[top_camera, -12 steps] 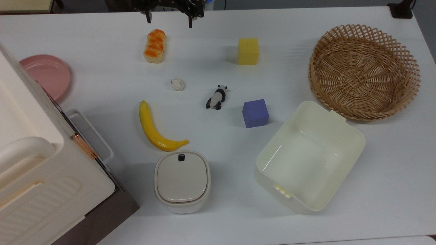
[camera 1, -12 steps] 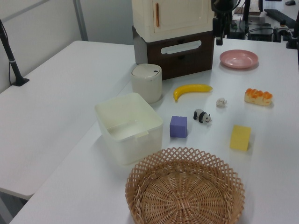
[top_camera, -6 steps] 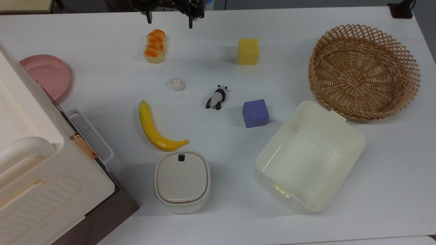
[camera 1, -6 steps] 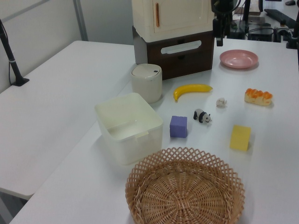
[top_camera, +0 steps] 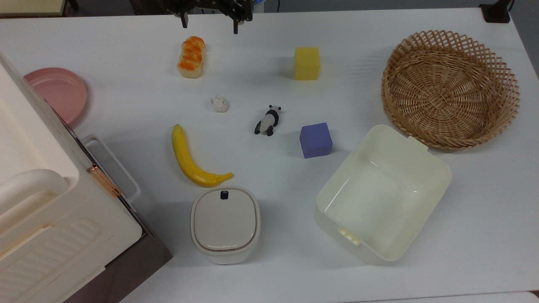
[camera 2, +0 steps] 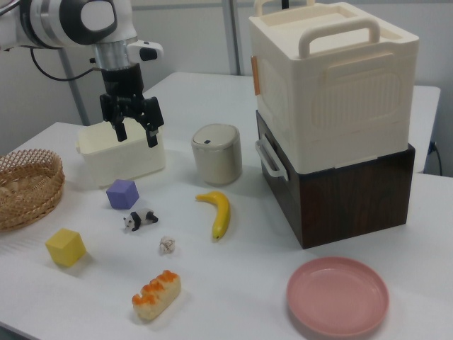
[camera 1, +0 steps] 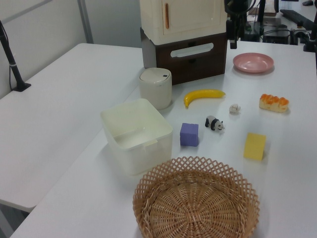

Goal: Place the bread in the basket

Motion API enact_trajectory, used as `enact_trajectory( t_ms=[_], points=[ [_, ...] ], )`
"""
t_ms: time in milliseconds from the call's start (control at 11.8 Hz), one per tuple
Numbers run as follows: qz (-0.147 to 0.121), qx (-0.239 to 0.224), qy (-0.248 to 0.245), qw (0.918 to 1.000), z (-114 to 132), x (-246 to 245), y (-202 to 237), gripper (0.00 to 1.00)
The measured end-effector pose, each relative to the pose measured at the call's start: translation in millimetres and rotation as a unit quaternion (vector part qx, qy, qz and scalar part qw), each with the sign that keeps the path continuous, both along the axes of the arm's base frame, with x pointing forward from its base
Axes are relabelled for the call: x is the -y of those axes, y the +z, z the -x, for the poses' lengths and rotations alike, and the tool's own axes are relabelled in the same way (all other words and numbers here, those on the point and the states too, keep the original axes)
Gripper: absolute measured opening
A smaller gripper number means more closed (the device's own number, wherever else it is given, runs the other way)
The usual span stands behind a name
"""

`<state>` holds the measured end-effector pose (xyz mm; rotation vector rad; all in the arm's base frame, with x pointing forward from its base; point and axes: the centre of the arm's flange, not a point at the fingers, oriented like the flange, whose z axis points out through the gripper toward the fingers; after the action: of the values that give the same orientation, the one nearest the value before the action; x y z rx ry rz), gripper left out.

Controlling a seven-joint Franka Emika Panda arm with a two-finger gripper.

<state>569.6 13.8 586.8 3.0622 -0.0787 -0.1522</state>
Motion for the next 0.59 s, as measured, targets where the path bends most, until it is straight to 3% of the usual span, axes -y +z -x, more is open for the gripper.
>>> enact_trajectory(
  t_ms=[170, 594],
  points=[
    [-0.002, -0.002, 0.002, 1.0000, 18.6, 1.6, 4.3, 1.00],
    [-0.012, 0.019, 0.020, 0.9996, 110.8, 4.9, 35.8, 1.00]
  ],
)
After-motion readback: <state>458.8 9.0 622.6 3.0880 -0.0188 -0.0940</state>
